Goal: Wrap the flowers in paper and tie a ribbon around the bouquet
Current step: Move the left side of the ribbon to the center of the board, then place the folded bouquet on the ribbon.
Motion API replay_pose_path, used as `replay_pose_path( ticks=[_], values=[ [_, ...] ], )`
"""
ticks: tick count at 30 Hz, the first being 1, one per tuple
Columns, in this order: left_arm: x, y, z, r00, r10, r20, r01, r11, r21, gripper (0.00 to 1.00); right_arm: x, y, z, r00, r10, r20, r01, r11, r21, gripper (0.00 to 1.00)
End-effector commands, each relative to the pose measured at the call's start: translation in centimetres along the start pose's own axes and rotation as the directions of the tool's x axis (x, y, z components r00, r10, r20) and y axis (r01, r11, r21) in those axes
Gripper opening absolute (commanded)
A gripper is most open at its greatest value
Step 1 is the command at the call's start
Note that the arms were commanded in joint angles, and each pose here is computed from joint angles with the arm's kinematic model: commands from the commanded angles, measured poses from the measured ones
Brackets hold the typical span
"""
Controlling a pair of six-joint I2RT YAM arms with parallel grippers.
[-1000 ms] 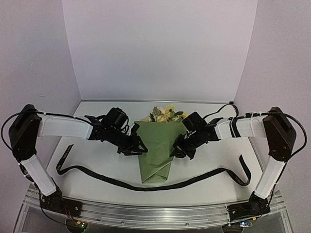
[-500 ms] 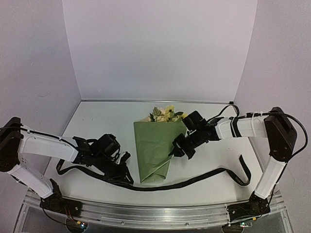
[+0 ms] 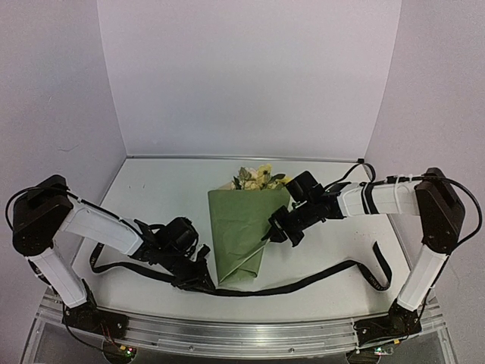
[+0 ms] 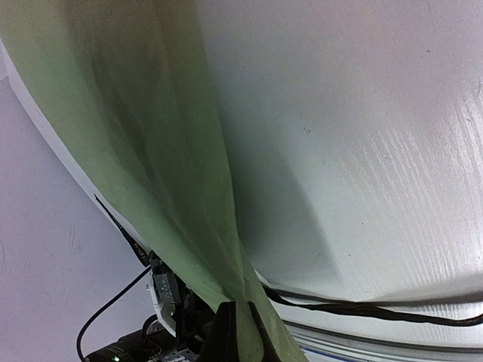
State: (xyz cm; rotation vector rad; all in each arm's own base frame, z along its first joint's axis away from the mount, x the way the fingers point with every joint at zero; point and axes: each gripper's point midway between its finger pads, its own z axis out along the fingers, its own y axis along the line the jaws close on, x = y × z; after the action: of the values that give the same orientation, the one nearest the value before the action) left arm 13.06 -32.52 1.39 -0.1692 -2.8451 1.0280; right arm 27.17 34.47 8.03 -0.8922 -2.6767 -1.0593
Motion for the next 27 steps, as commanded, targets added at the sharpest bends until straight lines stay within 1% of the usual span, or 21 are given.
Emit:
replay_pose_path(
  ticks=[1, 4, 7, 11, 16, 21, 27],
  values=[
    [-2.4, 1.3, 0.7, 0.993, -0.095, 0.065, 0.098, 0.995, -0.029, 0.12, 0.9, 2.8, -1.6, 1.0, -0.021, -0.01, 0.02, 0.996, -0.091, 0.0],
    [-4.2, 3.1, 0.2, 0.975, -0.187, 0.117, 0.192, 0.981, -0.03, 0.1, 1.0, 2.7, -1.6, 1.0, -0.018, -0.013, 0.017, 0.995, -0.097, 0.0],
    [-5.9, 4.2, -0.5, 0.957, -0.245, 0.154, 0.249, 0.968, -0.009, 0.1, 1.0, 2.4, -1.5, 1.0, -0.016, -0.017, 0.014, 0.995, -0.098, 0.0],
    [-7.9, 4.4, -0.5, 0.944, -0.284, 0.168, 0.281, 0.959, 0.041, 0.09, 0.9, 1.9, -1.2, 1.0, -0.002, -0.023, 0.0, 0.995, -0.102, 0.0],
    [-9.0, 4.9, 0.3, 0.926, -0.34, 0.164, 0.333, 0.941, 0.067, 0.08, 0.8, 1.4, -0.7, 1.0, 0.011, -0.027, -0.014, 0.994, -0.109, 0.0],
    [-10.2, 6.1, 0.0, 0.895, -0.4, 0.2, 0.391, 0.917, 0.086, 0.07, 0.7, -0.4, -0.4, 1.0, 0.005, -0.026, -0.007, 0.996, -0.091, 0.0],
    [-11.3, 6.2, -0.6, 0.868, -0.435, 0.241, 0.423, 0.9, 0.101, 0.07, 0.5, -2.3, 0.0, 1.0, -0.018, -0.012, 0.017, 0.998, -0.057, 0.0]
  ],
)
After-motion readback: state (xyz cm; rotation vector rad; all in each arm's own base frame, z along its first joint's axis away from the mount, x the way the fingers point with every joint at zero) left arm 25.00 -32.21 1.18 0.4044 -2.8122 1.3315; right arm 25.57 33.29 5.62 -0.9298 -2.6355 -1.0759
